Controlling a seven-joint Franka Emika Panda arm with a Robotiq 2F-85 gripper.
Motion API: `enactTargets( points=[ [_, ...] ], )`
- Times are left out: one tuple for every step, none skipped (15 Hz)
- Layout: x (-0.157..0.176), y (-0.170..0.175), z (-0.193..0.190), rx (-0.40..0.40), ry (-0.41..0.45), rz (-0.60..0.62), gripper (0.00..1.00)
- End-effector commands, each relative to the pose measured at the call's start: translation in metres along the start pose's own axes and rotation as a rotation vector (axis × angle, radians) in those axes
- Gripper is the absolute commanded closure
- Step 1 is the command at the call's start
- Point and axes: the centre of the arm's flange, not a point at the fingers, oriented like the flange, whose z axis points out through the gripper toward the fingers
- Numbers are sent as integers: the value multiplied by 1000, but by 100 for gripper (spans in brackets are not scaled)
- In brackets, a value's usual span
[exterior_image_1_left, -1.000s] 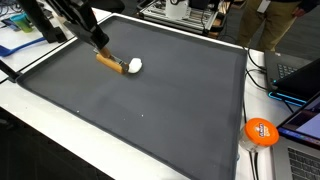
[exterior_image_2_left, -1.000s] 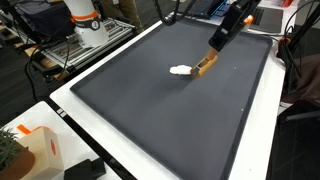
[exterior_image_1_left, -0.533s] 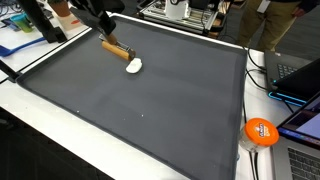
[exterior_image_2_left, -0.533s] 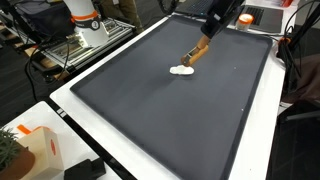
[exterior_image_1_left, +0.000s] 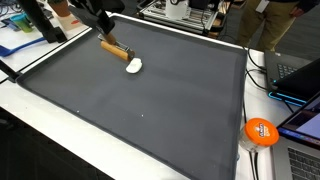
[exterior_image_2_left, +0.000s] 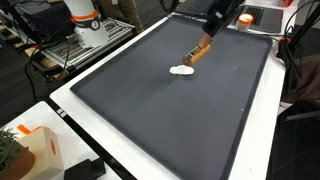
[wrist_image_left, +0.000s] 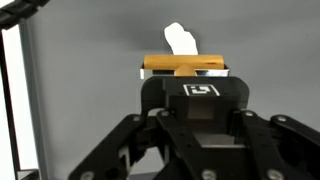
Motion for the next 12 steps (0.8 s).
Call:
enactTargets(
  points=[
    [14,-1,4,8,5,4,78],
    [18,-2,8,8,8,0,78],
    [21,-2,11,10,13,-5,78],
    [24,-3,14,8,19,-6,78],
    [27,-3,17,10,21,-9,78],
    [30,-4,20,13,21,-17,78],
    [32,-5,23,15,22,-20,78],
    [35,-6,26,16,24,-24,78],
    [38,-7,29,15,20,-28,78],
    [40,-8,32,12,11,-32,78],
    [42,-10,35,9,0,-36,78],
    [44,-11,38,7,-9,-41,78]
  ],
)
